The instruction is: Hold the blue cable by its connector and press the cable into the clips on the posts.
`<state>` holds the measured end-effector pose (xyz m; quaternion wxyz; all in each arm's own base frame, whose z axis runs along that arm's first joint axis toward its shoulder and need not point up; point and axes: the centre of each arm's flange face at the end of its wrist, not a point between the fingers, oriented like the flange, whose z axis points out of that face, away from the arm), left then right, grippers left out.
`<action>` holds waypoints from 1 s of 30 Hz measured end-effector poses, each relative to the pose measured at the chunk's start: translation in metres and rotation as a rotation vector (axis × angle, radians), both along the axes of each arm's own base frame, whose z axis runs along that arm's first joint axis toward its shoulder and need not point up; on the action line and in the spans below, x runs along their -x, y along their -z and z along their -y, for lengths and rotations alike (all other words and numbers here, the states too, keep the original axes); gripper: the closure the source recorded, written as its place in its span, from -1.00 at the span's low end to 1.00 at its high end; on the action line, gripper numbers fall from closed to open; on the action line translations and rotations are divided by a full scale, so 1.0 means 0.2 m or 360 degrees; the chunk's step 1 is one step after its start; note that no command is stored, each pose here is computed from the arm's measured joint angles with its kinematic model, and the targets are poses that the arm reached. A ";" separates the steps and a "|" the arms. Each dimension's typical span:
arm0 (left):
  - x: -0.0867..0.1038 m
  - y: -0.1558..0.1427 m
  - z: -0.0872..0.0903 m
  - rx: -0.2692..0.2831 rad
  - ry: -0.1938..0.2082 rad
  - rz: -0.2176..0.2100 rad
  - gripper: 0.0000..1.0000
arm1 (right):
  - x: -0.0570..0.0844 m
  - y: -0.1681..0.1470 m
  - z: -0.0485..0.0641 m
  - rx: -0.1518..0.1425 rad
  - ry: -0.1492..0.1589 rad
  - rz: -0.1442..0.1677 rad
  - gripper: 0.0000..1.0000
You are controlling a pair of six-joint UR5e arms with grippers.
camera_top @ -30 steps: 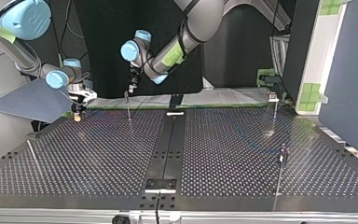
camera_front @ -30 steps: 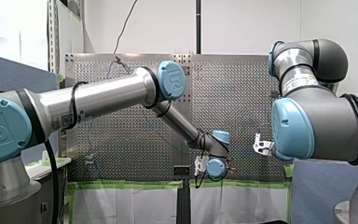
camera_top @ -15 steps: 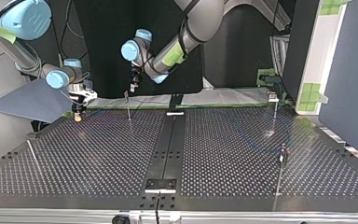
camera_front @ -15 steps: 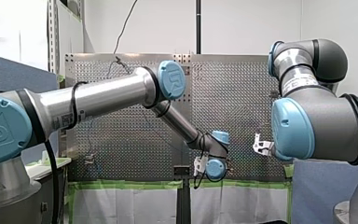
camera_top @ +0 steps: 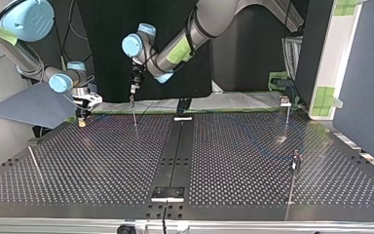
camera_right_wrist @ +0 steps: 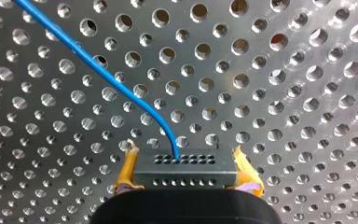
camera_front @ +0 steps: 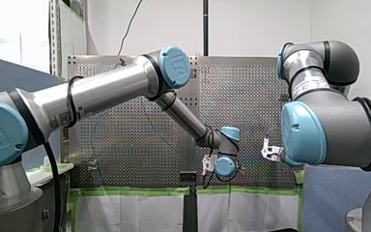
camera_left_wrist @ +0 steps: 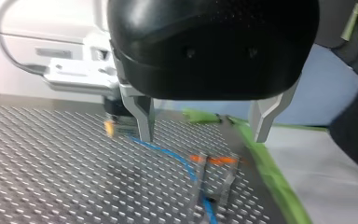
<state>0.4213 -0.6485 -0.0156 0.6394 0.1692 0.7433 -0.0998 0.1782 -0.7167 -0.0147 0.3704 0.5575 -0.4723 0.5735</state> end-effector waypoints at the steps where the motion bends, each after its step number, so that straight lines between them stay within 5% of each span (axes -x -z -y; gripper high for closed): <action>1: 0.00 -0.02 0.00 0.0016 0.0002 0.0006 -1.00 | 0.00 0.00 0.00 -0.0001 -0.0001 0.0000 1.00; 14: -0.01 -0.28 -0.08 0.0257 -0.0040 0.0076 -1.00 | -0.03 0.00 -0.01 -0.0004 -0.0013 0.0006 1.00; 30: 0.15 -0.52 -0.23 0.0301 -0.0099 0.0019 -1.00 | -0.07 0.00 -0.02 -0.0012 -0.0054 0.0025 1.00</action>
